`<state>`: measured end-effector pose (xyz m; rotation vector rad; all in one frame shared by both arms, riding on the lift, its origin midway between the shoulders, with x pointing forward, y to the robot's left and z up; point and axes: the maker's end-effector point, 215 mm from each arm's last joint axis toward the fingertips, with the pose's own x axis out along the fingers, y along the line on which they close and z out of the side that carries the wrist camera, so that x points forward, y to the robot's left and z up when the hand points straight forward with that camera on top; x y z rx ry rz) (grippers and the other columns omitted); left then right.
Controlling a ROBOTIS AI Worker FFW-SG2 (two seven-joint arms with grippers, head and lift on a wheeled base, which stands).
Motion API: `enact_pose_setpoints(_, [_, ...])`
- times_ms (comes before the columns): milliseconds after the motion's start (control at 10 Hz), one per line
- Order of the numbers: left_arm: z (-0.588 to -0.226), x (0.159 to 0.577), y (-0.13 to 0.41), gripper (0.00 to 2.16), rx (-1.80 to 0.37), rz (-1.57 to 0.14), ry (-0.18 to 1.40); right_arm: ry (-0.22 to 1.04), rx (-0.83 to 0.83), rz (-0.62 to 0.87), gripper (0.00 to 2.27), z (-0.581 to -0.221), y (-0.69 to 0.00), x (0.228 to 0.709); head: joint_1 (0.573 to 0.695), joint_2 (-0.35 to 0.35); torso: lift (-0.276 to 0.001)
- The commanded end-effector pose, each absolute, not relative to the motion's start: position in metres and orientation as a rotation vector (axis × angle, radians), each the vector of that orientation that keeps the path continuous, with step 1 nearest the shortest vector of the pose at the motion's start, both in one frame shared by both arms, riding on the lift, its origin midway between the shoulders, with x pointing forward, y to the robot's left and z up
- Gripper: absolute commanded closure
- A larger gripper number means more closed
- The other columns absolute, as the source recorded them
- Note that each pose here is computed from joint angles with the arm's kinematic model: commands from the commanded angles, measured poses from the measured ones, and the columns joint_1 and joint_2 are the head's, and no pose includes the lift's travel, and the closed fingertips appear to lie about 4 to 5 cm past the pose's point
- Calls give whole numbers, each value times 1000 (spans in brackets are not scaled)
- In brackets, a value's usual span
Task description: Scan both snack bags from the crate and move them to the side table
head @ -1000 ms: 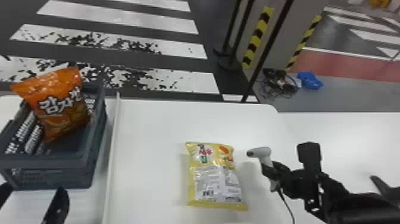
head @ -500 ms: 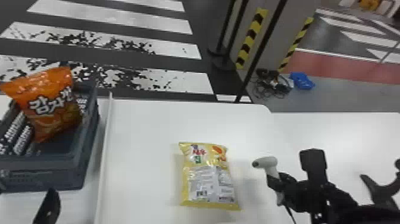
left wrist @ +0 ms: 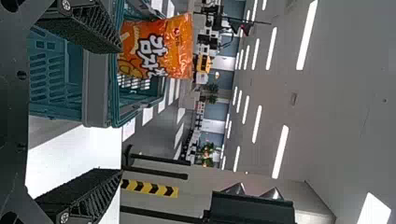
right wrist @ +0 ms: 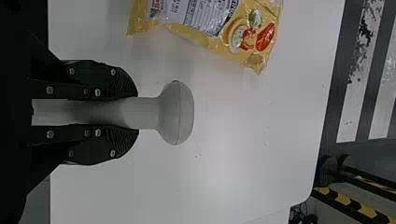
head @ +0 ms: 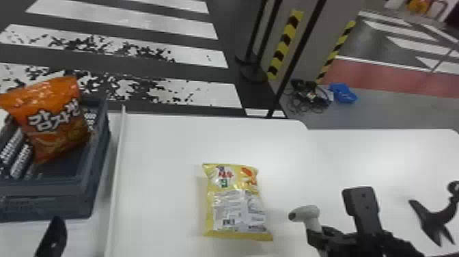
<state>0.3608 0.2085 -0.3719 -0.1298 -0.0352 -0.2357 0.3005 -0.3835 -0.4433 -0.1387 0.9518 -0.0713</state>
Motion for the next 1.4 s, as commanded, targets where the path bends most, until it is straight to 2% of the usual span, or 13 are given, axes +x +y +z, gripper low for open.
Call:
enact_pose_setpoints(0, [-372,361,207,83,-131,-238,-35,975,-135,-60,2246,-431,-369,285,695,-304,-99])
enact_pose_setpoints(400, [-371,361,204,83,-134,-246,-38,1003,-129,-1,2246,-411,-320,263,695,-262,-99])
enact_pose_setpoints(700, [-369,361,200,83,-137,-255,-42,953,-168,73,2246,-399,-273,274,695,-176,-99])
enact_pose_setpoints(1300, [-368,361,196,83,-137,-267,-42,876,-227,195,2246,-377,-197,277,695,-48,-99])
